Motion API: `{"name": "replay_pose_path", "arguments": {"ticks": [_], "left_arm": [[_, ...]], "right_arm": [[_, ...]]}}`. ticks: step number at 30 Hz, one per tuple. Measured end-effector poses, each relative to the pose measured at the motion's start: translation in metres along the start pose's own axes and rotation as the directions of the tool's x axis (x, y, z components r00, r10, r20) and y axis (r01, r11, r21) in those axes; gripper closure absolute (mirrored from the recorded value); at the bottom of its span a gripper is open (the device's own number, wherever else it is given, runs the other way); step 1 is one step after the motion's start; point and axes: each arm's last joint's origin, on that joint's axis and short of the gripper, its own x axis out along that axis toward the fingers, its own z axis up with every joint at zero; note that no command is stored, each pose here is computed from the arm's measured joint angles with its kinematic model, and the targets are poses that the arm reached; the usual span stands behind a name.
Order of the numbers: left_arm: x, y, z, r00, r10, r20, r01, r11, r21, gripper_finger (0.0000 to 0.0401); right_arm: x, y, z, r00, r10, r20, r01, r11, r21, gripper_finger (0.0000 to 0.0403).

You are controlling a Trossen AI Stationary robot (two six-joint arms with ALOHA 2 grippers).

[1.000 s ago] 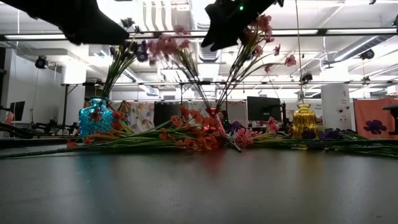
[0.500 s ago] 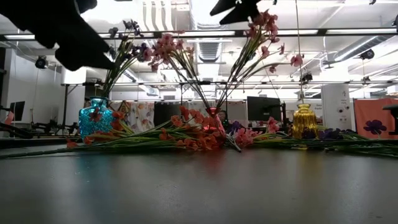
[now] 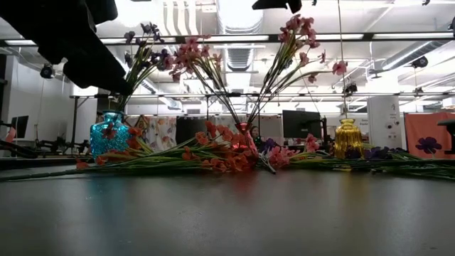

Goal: Sort flowers into vase by color
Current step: Put the bottom left orange flower into the yellow vase

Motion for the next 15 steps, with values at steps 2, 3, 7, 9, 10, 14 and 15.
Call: {"name": "replay_pose_path", "arguments": {"ticks": [2,3,7,9,10,14,15], "left_arm": [[-0.001,-0.001,0.001,1.000,-0.011,-0.024,0.011,1.000,-0.002,0.0170],[-0.001,-0.001,0.001,0.999,-0.015,-0.034,0.015,1.000,-0.001,0.0170],[-0.002,-0.003,0.004,0.999,-0.025,-0.042,0.025,1.000,-0.002,0.0170],[-0.003,-0.003,0.004,0.999,-0.024,-0.044,0.024,1.000,-0.005,0.0170],[-0.003,-0.003,0.005,0.999,-0.026,-0.043,0.026,1.000,-0.013,0.0170],[-0.004,-0.006,0.007,0.996,-0.061,-0.060,0.059,0.998,-0.037,0.0170],[-0.004,-0.006,0.007,0.996,-0.069,-0.064,0.066,0.997,-0.037,0.0170]], "right_arm": [[-0.003,0.003,0.001,1.000,0.013,0.006,-0.013,1.000,-0.001,0.0138],[-0.004,0.004,0.001,1.000,0.018,0.008,-0.018,1.000,-0.002,0.0138],[-0.010,0.007,0.003,0.999,0.033,0.018,-0.033,0.999,-0.003,0.0142],[-0.012,0.006,0.004,0.999,0.033,0.018,-0.033,0.999,-0.003,0.0142],[-0.012,0.006,0.004,0.999,0.033,0.019,-0.033,0.999,-0.003,0.0142],[-0.012,0.007,0.002,0.999,0.034,0.000,-0.034,0.999,-0.009,0.0140],[-0.013,0.008,0.001,0.999,0.037,-0.010,-0.037,0.999,-0.008,0.0141]]}}
